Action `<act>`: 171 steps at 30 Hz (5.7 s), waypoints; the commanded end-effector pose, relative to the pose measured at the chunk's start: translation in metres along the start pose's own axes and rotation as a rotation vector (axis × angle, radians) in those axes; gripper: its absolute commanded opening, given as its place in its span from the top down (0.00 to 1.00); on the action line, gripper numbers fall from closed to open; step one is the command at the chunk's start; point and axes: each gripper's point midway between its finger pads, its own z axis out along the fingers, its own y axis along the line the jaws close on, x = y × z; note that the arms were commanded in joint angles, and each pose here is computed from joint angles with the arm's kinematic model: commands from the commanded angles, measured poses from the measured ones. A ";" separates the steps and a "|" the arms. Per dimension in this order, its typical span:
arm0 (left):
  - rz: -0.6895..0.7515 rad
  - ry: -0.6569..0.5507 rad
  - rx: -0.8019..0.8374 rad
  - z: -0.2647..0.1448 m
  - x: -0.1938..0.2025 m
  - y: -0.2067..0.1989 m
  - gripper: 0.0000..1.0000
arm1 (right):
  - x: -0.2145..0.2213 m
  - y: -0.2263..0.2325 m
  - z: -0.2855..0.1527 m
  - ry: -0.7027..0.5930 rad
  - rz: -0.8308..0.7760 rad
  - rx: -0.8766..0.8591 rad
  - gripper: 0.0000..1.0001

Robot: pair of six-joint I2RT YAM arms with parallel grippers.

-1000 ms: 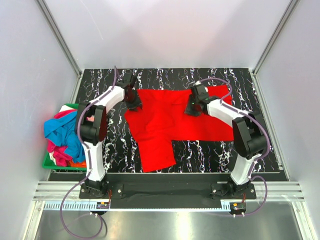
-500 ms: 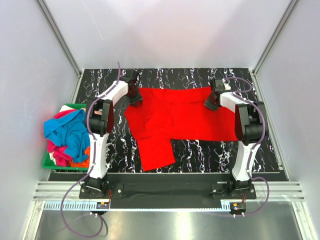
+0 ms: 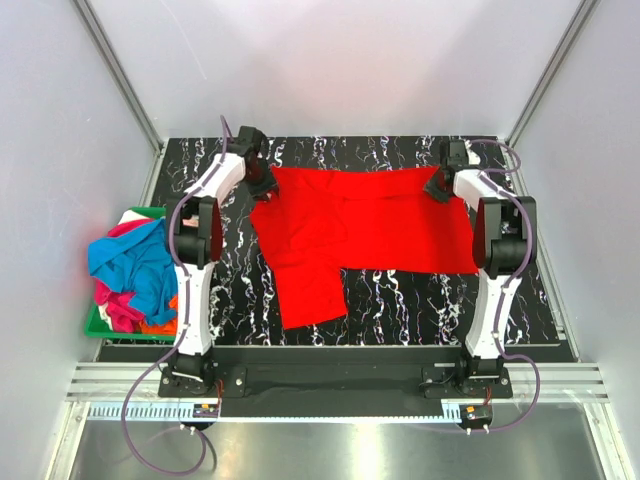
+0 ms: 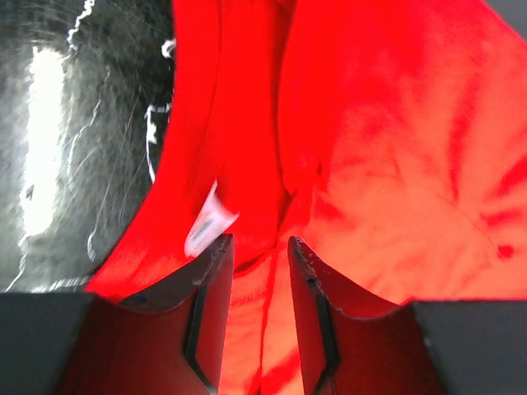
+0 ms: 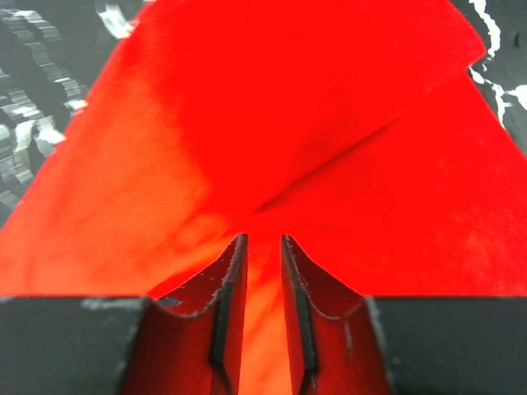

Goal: Fold and stack the t-shirts
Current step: Fold the tshirt

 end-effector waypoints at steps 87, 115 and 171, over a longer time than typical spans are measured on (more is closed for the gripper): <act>0.368 0.092 0.370 -0.210 0.305 0.015 1.00 | 0.079 -0.219 -0.116 0.095 0.527 0.410 0.54; 0.391 -0.004 0.311 -0.248 0.262 -0.010 1.00 | 0.030 -0.212 -0.161 -0.084 0.366 0.334 1.00; 0.193 -0.045 0.294 -0.101 -0.026 -0.052 1.00 | -0.069 -0.091 -0.018 0.091 0.152 -0.032 1.00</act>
